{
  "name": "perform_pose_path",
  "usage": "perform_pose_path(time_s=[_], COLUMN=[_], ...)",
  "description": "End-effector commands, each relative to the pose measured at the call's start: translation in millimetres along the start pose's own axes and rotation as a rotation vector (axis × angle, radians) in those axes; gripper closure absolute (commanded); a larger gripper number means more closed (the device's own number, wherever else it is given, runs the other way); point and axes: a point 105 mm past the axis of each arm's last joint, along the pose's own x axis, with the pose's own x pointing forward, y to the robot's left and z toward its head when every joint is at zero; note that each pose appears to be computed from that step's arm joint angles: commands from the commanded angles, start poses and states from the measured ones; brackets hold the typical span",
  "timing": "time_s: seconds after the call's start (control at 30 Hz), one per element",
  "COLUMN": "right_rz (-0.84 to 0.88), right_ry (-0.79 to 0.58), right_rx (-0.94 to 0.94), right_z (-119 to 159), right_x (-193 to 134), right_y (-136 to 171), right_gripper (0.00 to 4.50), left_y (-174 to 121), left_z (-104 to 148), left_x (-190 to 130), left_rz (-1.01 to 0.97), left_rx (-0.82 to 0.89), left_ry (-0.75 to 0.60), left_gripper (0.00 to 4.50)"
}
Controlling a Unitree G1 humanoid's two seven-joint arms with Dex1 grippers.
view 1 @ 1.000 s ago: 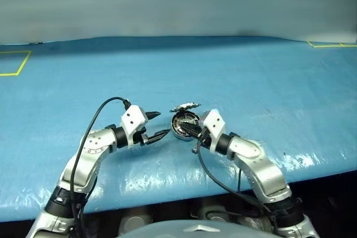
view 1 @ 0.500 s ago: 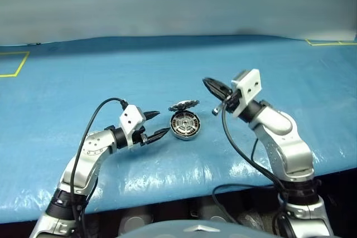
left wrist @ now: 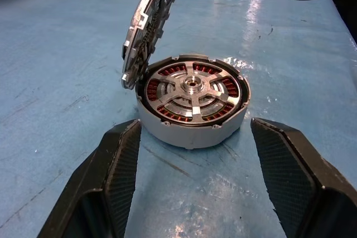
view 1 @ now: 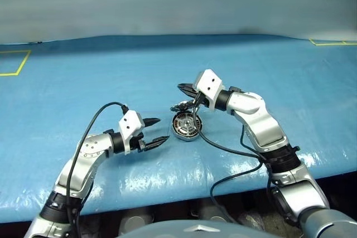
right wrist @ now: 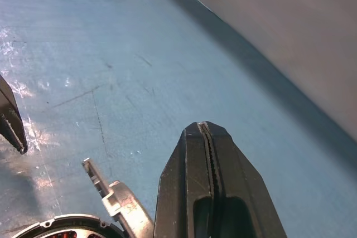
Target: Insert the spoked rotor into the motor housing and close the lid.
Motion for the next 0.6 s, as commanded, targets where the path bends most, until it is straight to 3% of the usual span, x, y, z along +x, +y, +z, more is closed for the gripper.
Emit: perform_pose_path(time_s=[0.03, 0.17, 0.6], right_rz=[0.087, 0.266, 0.251], right_ry=[-0.014, 0.015, 0.136], right_rx=[-0.051, 0.013, 0.127], right_z=[10.4, 4.0, -35.9], right_x=[-4.0, -15.5, -22.0], right_y=[6.5, 37.4, 64.5], right_gripper=[4.50, 4.50, 4.50], left_y=[-0.5, -0.1, 3.3], left_z=[16.2, 17.7, 20.6], left_x=[-2.7, -2.9, -0.8], left_rz=[0.010, 0.024, 0.027], left_rx=[0.063, 0.064, 0.082], left_ry=[-0.049, -0.061, -0.059], left_gripper=[1.17, 1.17, 1.17])
